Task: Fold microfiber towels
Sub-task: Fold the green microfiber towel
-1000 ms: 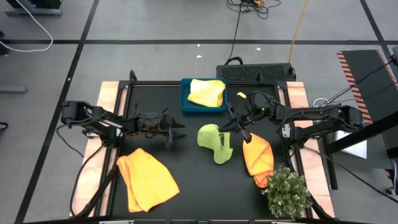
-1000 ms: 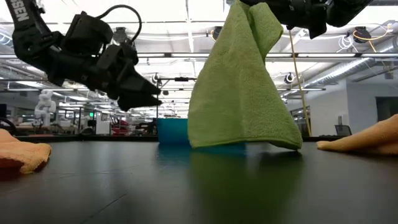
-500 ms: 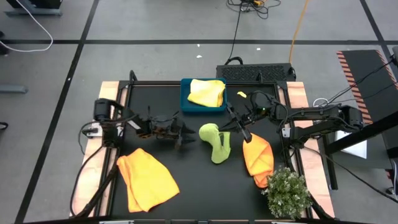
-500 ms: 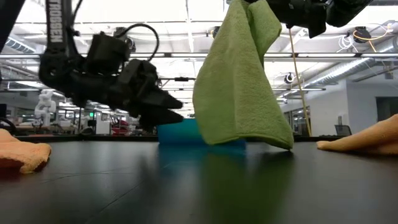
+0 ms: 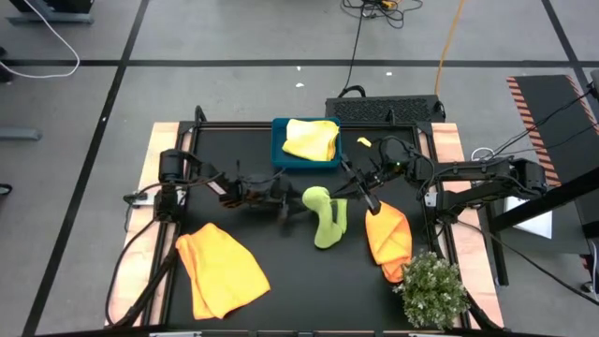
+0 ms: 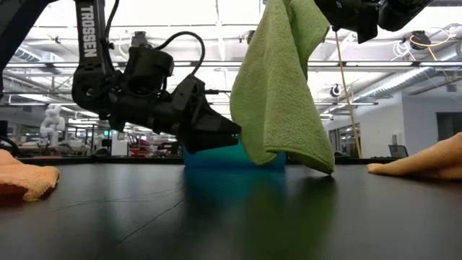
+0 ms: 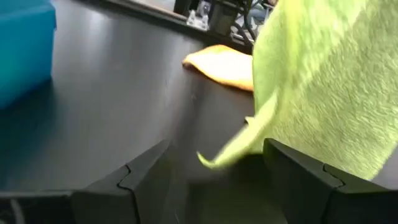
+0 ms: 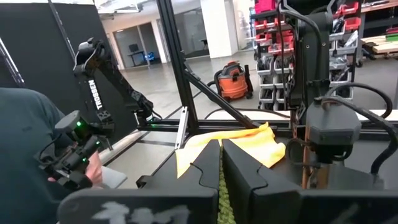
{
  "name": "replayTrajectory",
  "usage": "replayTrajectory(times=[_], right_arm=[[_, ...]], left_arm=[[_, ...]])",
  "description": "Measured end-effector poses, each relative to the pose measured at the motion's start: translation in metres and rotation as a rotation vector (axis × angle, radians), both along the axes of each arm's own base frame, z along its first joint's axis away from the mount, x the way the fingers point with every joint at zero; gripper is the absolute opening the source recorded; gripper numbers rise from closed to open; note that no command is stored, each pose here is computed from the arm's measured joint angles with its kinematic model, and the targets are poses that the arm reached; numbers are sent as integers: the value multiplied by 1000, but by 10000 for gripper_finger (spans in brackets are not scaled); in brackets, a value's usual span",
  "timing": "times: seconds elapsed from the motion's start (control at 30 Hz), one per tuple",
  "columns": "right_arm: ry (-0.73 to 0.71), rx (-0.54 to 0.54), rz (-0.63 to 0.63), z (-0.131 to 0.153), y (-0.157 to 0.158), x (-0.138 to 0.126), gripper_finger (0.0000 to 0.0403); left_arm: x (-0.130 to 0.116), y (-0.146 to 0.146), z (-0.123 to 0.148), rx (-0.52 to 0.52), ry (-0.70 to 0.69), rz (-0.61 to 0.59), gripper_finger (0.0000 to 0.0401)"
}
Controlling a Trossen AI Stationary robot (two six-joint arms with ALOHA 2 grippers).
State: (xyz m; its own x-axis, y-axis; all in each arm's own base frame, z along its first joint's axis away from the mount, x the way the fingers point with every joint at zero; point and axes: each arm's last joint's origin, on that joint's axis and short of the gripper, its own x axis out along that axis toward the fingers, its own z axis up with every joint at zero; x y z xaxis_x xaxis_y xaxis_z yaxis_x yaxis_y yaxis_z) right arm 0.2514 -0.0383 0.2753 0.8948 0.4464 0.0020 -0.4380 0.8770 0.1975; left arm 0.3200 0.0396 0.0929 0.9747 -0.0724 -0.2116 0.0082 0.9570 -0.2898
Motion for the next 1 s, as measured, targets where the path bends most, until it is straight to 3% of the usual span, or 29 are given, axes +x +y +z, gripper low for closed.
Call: replayTrajectory(times=[0.17, 0.43, 0.57, 0.7, 0.93, 1.0], right_arm=[[-13, -3, 0, 1, 0, 0, 0], [-42, -9, 0, 4, 0, 0, 0], [-53, -10, 0, 5, 0, 0, 0], [-46, 7, 1, 5, 0, 0, 0], [-37, 13, 7, 4, 0, 0, 0], [-29, 14, 27, 4, 1, 0, 0]], left_arm=[[11, -1, 7, 41, -28, -15, 255], [21, -16, 10, 70, -16, -136, 255], [22, -23, 8, 106, 13, -111, 246], [22, -24, 7, 120, 20, -93, 193], [22, -21, 6, 141, 30, -83, 22], [21, -19, 6, 124, 36, -95, 11]])
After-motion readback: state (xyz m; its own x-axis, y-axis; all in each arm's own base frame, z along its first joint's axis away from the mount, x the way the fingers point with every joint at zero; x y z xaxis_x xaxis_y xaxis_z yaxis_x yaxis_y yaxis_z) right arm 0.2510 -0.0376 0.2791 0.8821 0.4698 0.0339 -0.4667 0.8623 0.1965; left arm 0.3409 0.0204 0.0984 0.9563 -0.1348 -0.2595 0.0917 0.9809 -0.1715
